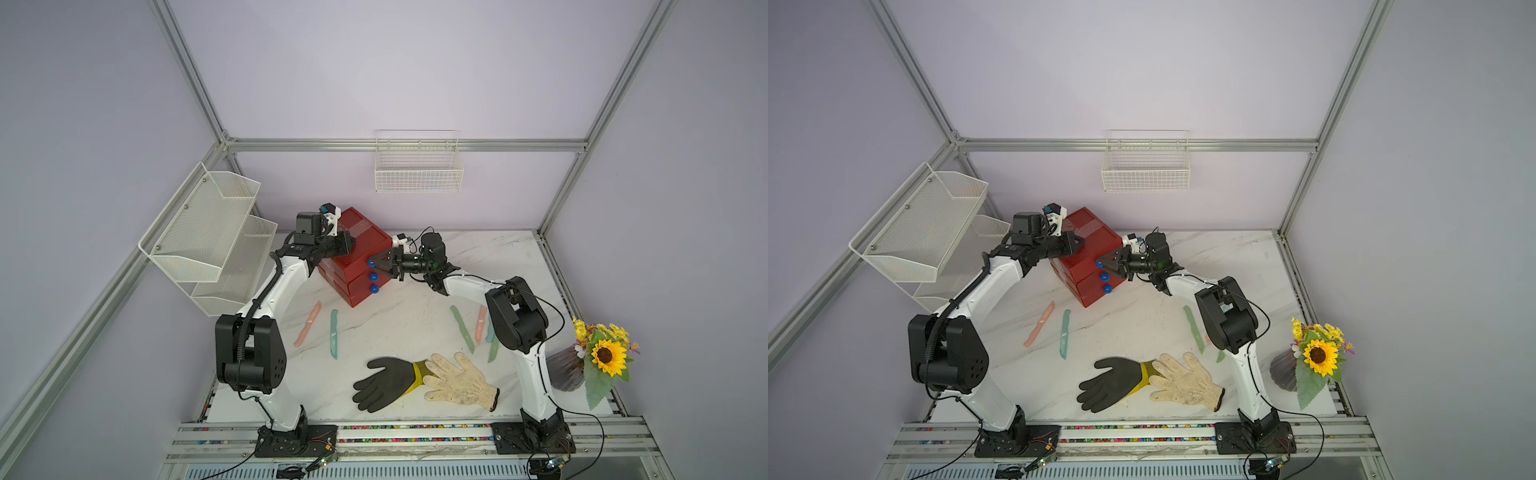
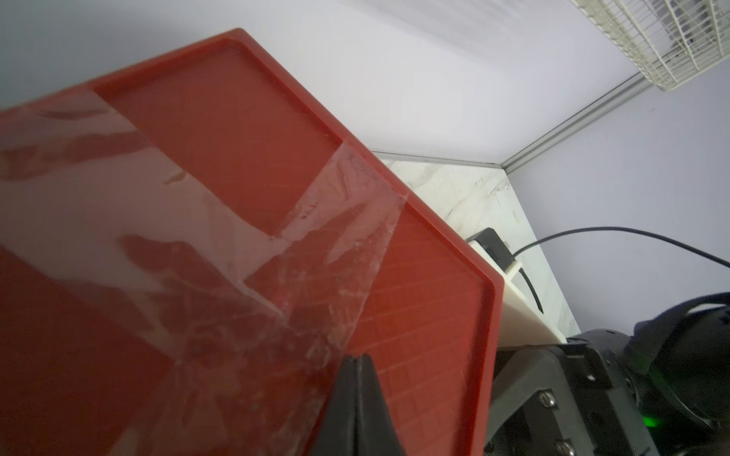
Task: Place the fruit knives into the drawer by color
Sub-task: Open the drawer in the storage box.
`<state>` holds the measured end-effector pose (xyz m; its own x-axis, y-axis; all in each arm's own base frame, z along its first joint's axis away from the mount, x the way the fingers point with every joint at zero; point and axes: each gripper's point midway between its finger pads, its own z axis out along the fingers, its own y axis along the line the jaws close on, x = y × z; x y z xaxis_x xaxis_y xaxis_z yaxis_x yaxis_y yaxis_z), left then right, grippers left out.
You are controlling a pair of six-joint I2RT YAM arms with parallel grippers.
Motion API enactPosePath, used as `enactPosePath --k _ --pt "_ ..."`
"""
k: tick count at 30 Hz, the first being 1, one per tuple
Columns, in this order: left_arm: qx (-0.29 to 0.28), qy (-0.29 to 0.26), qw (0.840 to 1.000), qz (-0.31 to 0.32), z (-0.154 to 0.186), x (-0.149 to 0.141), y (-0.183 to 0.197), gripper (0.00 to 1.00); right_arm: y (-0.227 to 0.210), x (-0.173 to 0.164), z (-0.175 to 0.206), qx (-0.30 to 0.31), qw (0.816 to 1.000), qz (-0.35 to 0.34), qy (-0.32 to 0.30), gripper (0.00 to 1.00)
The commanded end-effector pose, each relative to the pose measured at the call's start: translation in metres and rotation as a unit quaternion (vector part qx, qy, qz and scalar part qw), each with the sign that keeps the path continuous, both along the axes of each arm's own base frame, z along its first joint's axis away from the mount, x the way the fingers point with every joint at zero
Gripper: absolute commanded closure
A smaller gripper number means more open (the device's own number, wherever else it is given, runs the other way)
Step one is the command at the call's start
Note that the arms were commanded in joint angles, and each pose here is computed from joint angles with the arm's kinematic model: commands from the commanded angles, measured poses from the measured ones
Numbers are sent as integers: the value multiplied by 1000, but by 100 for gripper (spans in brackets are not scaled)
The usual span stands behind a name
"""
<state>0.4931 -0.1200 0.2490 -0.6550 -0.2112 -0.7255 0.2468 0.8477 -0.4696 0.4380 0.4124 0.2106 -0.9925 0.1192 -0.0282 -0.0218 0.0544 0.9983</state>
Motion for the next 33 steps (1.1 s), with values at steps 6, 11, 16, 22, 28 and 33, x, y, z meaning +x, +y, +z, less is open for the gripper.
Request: enactPosePath --k 6,11,16,22,28,33 --pt "4 38 999 17 -23 4 11 100 -22 -48 3 -9 1000 25 -15 85" --pt "3 36 999 22 -21 8 15 100 -41 -82 -11 -22 999 29 1 85" --pt "-6 36 999 19 -20 16 12 100 -52 -97 -11 -26 999 21 2 85" --pt "-13 32 999 16 -16 21 9 100 -65 -85 18 -22 999 -10 -27 66" --pt "-21 27 999 8 -11 23 5 100 -110 -68 64 -20 992 -84 -88 31" --pt "-28 13 1000 2 2 26 1 100 -131 -66 69 -64 988 -98 -103 29"
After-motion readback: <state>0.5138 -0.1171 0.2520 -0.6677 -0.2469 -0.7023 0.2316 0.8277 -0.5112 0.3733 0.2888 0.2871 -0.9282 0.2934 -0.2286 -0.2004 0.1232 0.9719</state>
